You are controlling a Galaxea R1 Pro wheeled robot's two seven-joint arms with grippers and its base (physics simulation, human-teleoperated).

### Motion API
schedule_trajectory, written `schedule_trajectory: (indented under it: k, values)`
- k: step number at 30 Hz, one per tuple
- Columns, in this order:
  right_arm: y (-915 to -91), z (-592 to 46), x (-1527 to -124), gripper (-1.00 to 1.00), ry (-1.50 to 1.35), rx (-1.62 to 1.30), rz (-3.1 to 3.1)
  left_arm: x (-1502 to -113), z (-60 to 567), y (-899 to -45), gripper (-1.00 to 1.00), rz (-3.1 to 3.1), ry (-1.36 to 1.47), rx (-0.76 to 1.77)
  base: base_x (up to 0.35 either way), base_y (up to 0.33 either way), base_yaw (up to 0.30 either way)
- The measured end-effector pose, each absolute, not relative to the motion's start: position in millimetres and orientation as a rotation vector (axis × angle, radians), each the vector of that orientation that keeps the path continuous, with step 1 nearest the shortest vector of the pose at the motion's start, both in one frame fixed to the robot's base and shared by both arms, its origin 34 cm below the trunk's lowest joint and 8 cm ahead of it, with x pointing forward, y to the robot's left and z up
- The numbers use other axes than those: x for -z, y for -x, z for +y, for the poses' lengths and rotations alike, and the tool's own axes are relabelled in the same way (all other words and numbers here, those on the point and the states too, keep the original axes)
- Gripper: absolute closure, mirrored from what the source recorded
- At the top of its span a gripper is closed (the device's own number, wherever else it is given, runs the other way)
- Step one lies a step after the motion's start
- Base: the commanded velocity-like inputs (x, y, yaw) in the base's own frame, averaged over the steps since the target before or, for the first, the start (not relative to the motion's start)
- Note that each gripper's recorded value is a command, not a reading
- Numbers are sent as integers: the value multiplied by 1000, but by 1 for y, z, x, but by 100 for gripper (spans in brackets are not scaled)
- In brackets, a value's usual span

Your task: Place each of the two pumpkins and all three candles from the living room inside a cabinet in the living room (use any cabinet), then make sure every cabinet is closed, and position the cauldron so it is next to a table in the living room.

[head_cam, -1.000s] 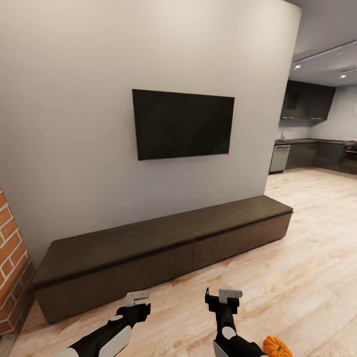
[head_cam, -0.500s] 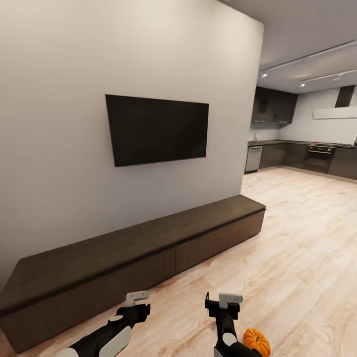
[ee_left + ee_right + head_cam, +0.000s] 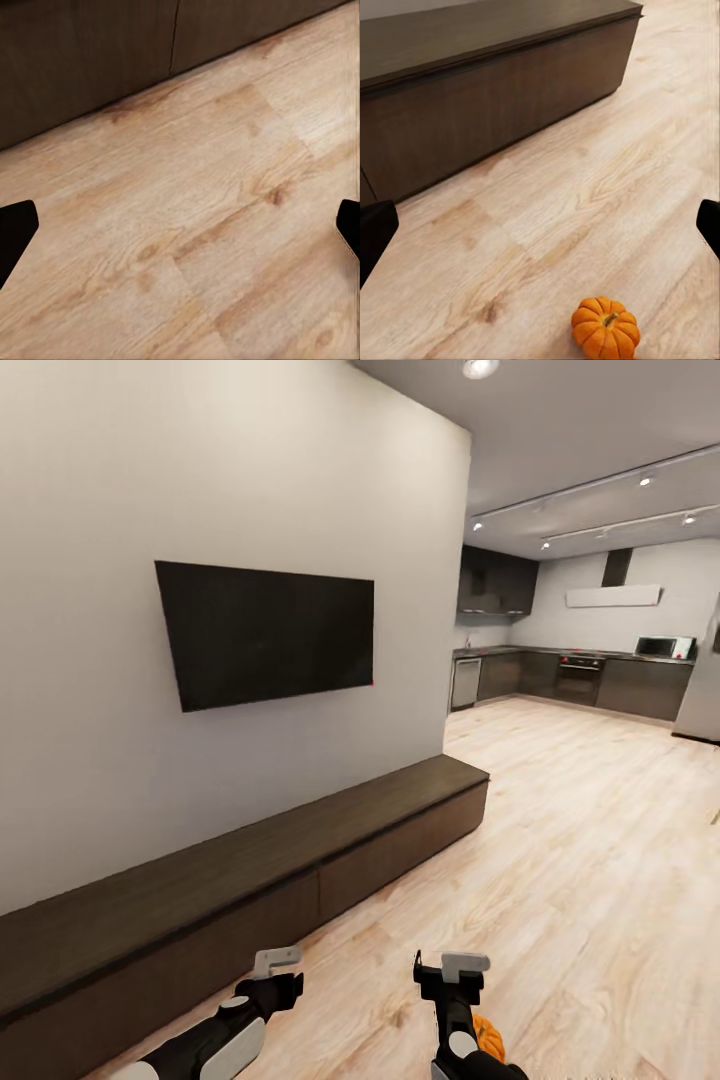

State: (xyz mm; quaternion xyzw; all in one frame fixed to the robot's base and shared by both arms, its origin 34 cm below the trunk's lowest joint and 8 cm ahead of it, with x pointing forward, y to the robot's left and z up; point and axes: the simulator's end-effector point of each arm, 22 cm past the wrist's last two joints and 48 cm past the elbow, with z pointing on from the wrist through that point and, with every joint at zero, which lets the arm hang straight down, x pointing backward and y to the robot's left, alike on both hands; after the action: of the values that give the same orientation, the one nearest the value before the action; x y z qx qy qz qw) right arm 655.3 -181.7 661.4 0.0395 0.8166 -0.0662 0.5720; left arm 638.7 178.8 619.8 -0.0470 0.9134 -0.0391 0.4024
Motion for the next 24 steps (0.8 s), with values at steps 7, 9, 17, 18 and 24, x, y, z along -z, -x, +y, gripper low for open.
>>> schedule_trajectory:
  k: [7, 9, 17, 18, 24]
  values:
    - [-657, -182, -677, -100, -92, 155, 1910, -635, 179, -640, -100, 2303, 119, 97, 0, 0, -271]
    - [-657, -182, -681, -100, -92, 155, 1909, -640, 179, -641, -100, 2302, 119, 97, 0, 0, -271]
    - [-659, -182, -698, -100, -92, 155, 1903, -657, 180, -643, -100, 2296, 120, 94, 0, 0, -269]
    - [-659, -182, -701, -100, -92, 155, 1902, -659, 180, -643, -100, 2295, 121, 93, 0, 0, -268]
    - [-660, -182, -714, -100, -92, 155, 1897, -672, 180, -644, -100, 2290, 121, 93, 0, 0, -267]
